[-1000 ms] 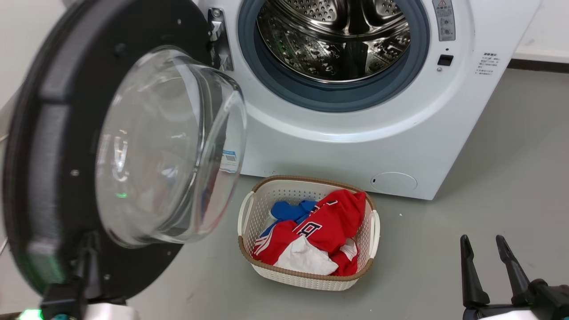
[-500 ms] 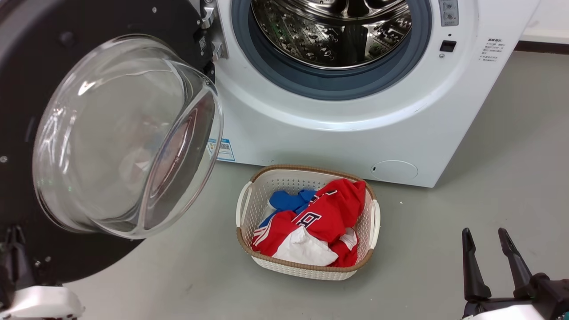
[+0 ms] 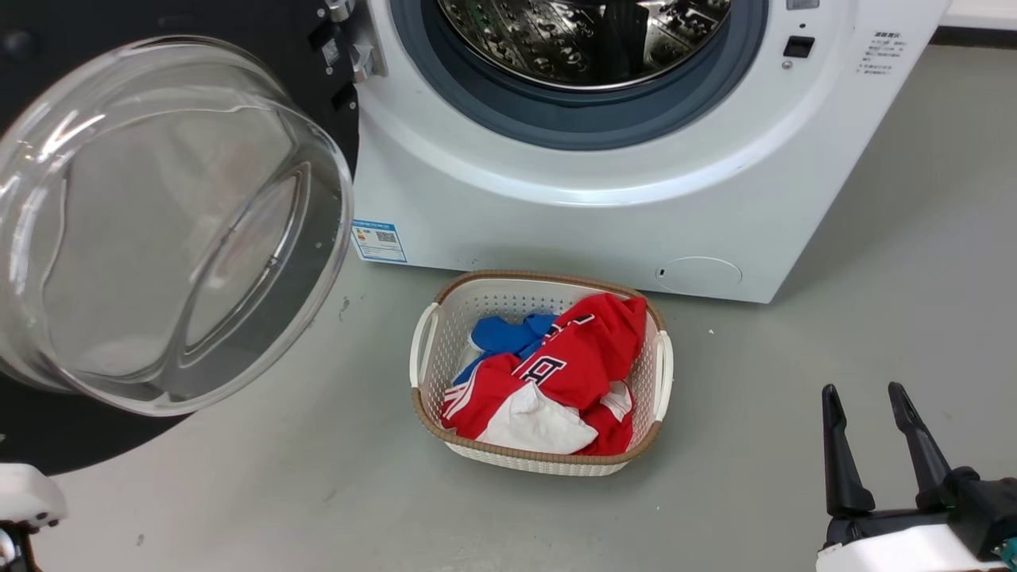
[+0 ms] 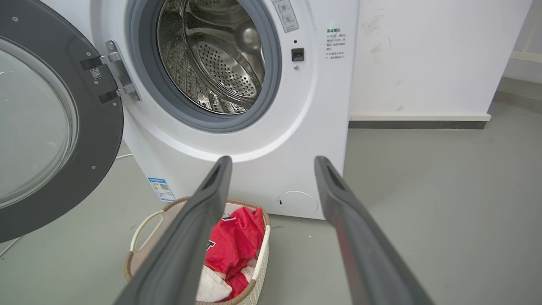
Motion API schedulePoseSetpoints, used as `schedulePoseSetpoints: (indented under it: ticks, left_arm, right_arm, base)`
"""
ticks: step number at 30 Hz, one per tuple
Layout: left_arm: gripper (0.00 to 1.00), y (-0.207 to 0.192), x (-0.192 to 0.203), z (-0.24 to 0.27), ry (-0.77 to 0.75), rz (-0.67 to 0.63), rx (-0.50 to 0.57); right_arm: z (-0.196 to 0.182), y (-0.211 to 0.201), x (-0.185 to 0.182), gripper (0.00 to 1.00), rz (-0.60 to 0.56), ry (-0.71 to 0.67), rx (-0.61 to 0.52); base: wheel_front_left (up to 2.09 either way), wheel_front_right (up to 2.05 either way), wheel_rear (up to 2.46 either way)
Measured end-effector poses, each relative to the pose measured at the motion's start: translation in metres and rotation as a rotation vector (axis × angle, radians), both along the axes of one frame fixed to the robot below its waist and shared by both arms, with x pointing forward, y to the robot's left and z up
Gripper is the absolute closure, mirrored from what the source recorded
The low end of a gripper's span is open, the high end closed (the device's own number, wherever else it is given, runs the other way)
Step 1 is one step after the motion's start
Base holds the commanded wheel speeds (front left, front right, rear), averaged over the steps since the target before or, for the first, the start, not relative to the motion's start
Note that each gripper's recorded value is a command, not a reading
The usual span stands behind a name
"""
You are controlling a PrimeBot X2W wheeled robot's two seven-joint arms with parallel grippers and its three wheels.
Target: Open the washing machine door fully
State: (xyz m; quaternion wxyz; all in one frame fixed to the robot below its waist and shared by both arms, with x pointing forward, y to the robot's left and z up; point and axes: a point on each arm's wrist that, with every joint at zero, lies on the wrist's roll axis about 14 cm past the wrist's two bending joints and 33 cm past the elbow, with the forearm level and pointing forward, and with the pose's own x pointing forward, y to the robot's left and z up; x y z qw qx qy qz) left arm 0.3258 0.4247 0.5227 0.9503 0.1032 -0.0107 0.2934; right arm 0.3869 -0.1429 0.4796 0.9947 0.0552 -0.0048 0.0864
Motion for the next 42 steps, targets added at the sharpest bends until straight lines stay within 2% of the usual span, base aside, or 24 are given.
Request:
schedulePoseSetpoints:
  ticks: [12, 20, 30, 39, 40, 42]
  left_arm:
    - [1.0, 0.033, 0.016, -0.01, 0.034, 0.056, -0.041]
    - [1.0, 0.034, 0.016, -0.012, 0.048, 0.043, -0.042]
    - [1.0, 0.008, 0.003, 0.013, -0.01, -0.04, 0.034]
    - [1.0, -0.06, 0.008, 0.035, -0.076, -0.216, 0.11]
    - [0.96, -0.079, 0.009, 0.038, -0.094, -0.257, 0.113]
    - [0.56, -0.1, 0.01, 0.038, -0.104, -0.304, 0.112]
  right_arm:
    - [-0.007, -0.011, 0.003, 0.0, -0.033, 0.017, -0.012]
    - [-0.003, -0.014, 0.002, 0.0, -0.041, 0.006, -0.012]
    - [0.016, -0.015, -0.007, 0.0, -0.044, -0.044, 0.0]
    - [0.039, -0.015, -0.016, 0.0, -0.044, -0.113, 0.0]
    - [0.043, -0.015, -0.02, 0.0, -0.044, -0.125, -0.002]
    - [0.049, -0.016, -0.023, 0.0, -0.046, -0.143, -0.005]
  base:
    - [0.0, 0.0, 0.0]
    - [0.0, 0.0, 0.0]
    - [0.0, 0.0, 0.0]
    - [0.0, 0.0, 0.0]
    - [0.0, 0.0, 0.0]
    - [0.0, 0.0, 0.0]
